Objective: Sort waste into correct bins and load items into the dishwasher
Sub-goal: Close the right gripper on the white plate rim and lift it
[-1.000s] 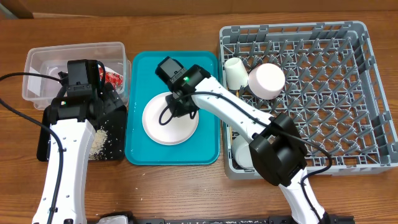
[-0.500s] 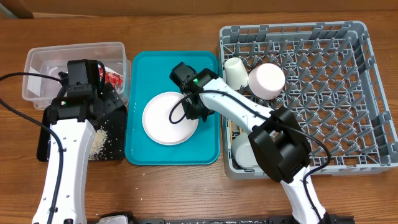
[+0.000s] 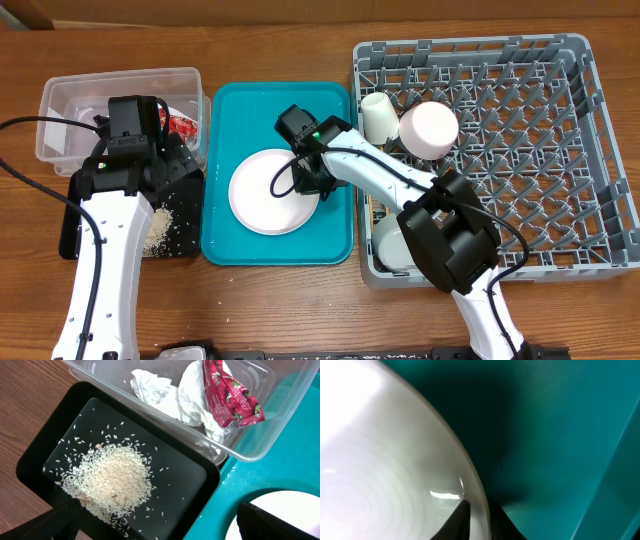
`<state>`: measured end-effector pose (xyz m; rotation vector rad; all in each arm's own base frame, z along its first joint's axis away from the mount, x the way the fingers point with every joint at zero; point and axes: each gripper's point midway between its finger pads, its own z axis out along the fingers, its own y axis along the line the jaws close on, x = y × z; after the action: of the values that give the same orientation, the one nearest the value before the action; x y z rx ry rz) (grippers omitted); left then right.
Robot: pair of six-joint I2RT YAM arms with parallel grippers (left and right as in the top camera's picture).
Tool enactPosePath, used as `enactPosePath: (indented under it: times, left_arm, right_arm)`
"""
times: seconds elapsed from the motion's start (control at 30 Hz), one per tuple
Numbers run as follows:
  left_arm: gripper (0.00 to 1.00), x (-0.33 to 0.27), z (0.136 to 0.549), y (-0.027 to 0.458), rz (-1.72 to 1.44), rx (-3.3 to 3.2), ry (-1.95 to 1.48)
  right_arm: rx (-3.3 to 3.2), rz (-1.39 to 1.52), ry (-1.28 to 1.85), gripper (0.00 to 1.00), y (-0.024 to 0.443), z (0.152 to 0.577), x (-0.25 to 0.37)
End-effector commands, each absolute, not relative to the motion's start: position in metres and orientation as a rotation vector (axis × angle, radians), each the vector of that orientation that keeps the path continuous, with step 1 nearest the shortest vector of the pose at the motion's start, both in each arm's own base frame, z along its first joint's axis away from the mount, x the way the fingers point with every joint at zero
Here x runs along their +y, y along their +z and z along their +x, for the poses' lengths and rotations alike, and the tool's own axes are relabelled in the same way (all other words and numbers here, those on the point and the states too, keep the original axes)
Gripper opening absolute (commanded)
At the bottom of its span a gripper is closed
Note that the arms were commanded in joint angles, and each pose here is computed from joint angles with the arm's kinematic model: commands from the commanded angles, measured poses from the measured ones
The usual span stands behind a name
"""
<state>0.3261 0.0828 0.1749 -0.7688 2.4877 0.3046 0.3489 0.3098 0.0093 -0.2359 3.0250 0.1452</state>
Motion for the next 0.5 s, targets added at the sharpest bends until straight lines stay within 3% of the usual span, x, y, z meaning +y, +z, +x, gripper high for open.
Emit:
enactPosePath:
  times: [0.0,0.07,0.3,0.47]
  left_arm:
    - [1.00,0.083,0.328,0.182,-0.757,2.473,0.293]
    - [1.00,0.083,0.328,0.182,-0.757,2.473,0.293]
    - [1.00,0.083,0.328,0.182,-0.757,2.472,0.293]
    - [1.00,0.083,0.328,0.182,-0.758,2.472,0.294]
  right_arm:
    - [3.023,-0.185,0.169,0.10,0.016,0.346,0.310]
    - [3.026,-0.185,0.166,0.04,0.015,0.345,0.310]
    - [3.046,-0.187,0.145,0.04,0.025,0.341,0.306]
    - [2.935,-0.177,0.193,0.04,0.091,0.351,0.304]
